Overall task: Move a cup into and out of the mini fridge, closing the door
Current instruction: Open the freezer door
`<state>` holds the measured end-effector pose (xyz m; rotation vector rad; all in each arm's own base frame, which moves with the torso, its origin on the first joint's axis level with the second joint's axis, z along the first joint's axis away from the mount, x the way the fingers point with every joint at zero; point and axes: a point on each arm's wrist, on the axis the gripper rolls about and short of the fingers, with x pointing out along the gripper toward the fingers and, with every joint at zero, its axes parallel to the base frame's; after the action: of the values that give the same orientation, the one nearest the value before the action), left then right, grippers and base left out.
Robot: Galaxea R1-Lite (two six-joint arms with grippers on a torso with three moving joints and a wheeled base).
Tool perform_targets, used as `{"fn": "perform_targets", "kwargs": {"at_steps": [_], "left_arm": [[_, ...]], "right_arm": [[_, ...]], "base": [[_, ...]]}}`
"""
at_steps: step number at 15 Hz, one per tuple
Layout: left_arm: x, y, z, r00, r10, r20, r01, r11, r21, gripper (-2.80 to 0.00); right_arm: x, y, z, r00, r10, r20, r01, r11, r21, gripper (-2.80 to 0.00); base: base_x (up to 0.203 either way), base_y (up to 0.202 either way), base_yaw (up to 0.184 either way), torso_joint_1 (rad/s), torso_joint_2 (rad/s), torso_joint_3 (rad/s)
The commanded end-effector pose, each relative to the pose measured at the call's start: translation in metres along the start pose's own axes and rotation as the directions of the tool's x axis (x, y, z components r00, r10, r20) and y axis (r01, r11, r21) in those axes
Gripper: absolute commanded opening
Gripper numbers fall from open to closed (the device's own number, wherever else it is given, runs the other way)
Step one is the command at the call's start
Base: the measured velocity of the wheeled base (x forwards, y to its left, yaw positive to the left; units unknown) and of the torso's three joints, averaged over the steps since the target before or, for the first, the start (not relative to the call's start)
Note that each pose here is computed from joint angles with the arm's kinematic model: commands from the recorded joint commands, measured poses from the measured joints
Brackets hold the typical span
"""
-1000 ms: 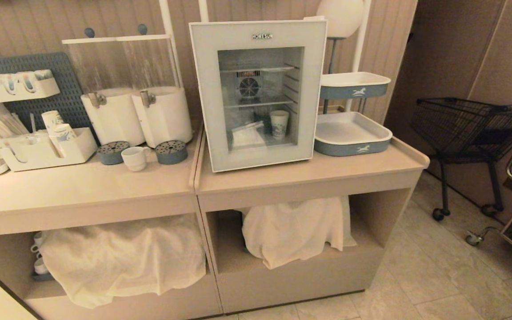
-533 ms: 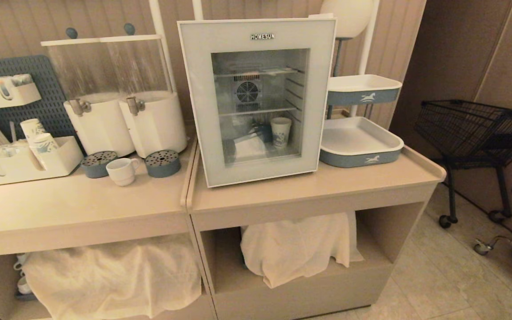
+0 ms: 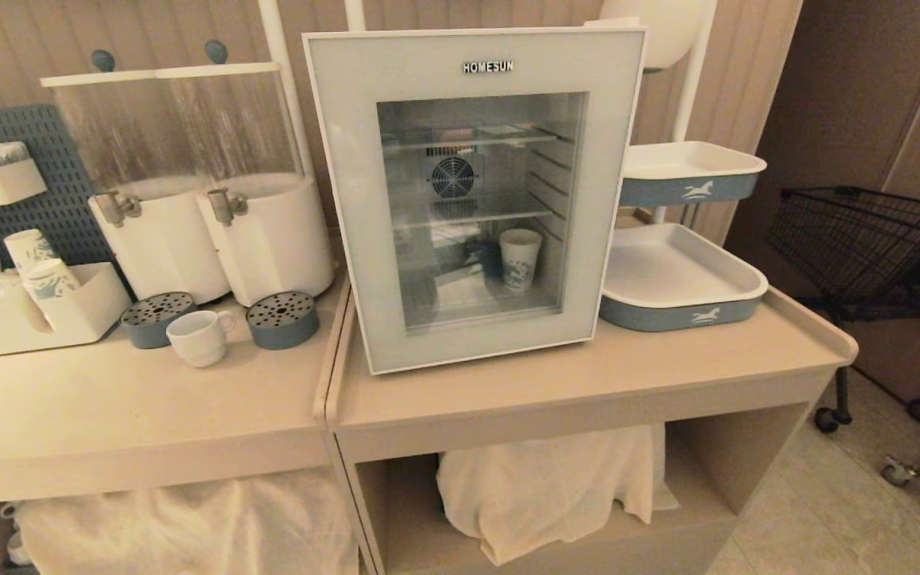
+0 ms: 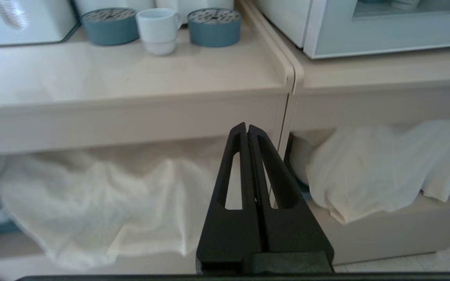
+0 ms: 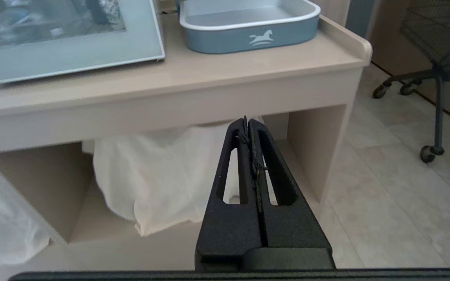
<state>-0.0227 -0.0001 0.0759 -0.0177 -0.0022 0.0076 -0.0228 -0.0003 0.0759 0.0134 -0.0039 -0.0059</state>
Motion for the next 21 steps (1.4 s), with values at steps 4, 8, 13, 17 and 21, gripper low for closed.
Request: {"fn": "perform_targets", "kwargs": {"at_steps": [4,8,13,17,21], "left_arm": [[0.0000,0.0000,0.0001,1.000,0.002,0.001,-0.002,1.000,-0.002,-2.80],[0.0000,0.0000,0.0001,1.000,0.000,0.001,0.000,1.000,-0.002,-2.80],[0.0000,0.0000,0.0001,1.000,0.001,0.001,-0.001,1.000,-0.004,-2.80],[-0.0003,0.0001,-0.0001,1.000,0.005,-0.007,-0.005,1.000,0.006,-2.80],[-0.0037,-0.0003,0.0098,1.000,-0.004,-0.020,0.005,1.000,0.031,-2.80]], "right_arm": [[0.0001,0.0000,0.0001,1.000,-0.002,-0.001,0.002,1.000,0.000,-2.80],[0.0001,0.0000,0.0001,1.000,0.000,-0.001,0.000,1.000,0.000,-2.80],[0.0001,0.0000,0.0001,1.000,-0.002,-0.001,0.002,1.000,0.000,-2.80],[0.0001,0.0000,0.0001,1.000,-0.001,-0.001,0.001,1.000,0.000,-2.80],[0.0001,0.0000,0.0001,1.000,-0.002,-0.001,0.002,1.000,0.000,-2.80]], "base": [[0.098,0.000,0.002,0.003,0.00,0.002],[0.000,0.000,0.000,0.000,0.00,0.000],[0.000,0.000,0.000,0.000,0.00,0.000],[0.000,0.000,0.000,0.000,0.00,0.000],[0.000,0.000,0.000,0.000,0.00,0.000]]}}
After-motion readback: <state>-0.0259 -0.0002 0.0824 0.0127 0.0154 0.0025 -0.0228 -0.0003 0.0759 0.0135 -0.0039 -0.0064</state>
